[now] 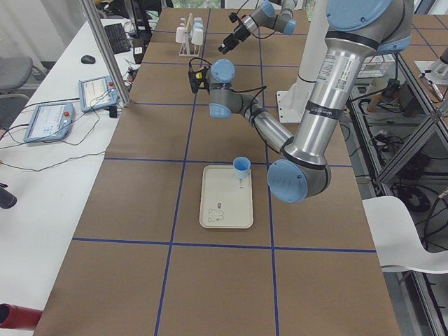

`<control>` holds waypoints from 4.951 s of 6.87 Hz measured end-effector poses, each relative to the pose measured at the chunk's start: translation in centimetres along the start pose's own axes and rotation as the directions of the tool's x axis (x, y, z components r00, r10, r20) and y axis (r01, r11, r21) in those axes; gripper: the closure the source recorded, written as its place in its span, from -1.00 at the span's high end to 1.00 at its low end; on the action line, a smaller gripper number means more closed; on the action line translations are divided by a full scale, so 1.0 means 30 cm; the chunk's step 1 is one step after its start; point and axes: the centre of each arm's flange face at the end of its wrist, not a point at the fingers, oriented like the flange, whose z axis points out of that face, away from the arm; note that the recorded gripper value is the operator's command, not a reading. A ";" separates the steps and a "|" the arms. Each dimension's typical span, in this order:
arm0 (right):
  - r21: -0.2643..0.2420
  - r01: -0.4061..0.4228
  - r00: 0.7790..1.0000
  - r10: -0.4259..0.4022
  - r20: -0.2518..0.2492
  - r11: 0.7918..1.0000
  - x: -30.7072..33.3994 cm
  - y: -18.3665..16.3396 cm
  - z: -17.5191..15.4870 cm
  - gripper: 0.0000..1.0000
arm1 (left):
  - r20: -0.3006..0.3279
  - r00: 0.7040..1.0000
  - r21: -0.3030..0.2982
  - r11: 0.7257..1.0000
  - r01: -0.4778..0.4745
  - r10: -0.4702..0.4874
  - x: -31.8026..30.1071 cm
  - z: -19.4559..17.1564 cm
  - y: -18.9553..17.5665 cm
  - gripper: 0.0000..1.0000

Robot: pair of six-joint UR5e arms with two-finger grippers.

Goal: Transfer IKEA cup to right arm and place on rack

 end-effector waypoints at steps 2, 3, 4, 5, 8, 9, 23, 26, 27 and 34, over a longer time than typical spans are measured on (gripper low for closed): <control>-0.100 -0.252 0.965 0.258 0.046 0.963 -0.131 0.031 -0.059 1.00 | -0.157 0.988 -0.009 1.000 0.001 -0.002 -0.048 0.092 0.144 -1.00; -0.154 -0.341 0.935 0.352 0.045 0.927 -0.186 0.030 -0.071 1.00 | -0.227 0.974 -0.028 1.000 0.007 -0.013 -0.074 0.099 0.162 -1.00; -0.224 -0.380 0.917 0.397 0.031 0.897 -0.234 0.005 -0.077 1.00 | -0.301 0.953 -0.066 0.998 0.024 -0.043 -0.105 0.098 0.169 -1.00; -0.295 -0.390 0.910 0.414 0.022 0.872 -0.267 -0.032 -0.083 1.00 | -0.368 0.926 -0.120 0.992 0.046 -0.088 -0.128 0.099 0.191 -1.00; -0.402 -0.392 0.896 0.442 0.036 0.828 -0.287 -0.056 -0.081 1.00 | -0.474 0.857 -0.263 0.961 0.084 -0.204 -0.082 0.106 0.292 -1.00; -0.417 -0.414 0.884 0.467 0.029 0.809 -0.287 -0.053 -0.079 0.99 | -0.489 0.844 -0.286 0.955 0.082 -0.219 -0.076 0.106 0.316 -1.00; -0.473 -0.595 0.744 0.668 -0.017 0.650 -0.273 -0.056 -0.077 -0.75 | -0.535 0.795 -0.310 0.942 0.130 -0.286 -0.009 0.096 0.327 1.00; -0.445 -0.593 0.747 0.665 0.007 0.671 -0.273 -0.110 -0.066 -0.76 | -0.532 0.805 -0.271 0.954 0.130 -0.261 -0.034 0.050 0.287 1.00; -0.390 -0.581 0.768 0.640 0.027 0.714 -0.258 -0.181 -0.034 -0.76 | -0.518 0.821 -0.233 0.963 0.132 -0.238 -0.068 0.025 0.242 1.00; 0.140 0.306 0.884 -0.227 -0.409 0.942 -0.018 -1.009 0.337 -0.76 | -0.295 0.955 -0.052 0.999 -0.013 -0.003 -0.120 0.040 0.057 1.00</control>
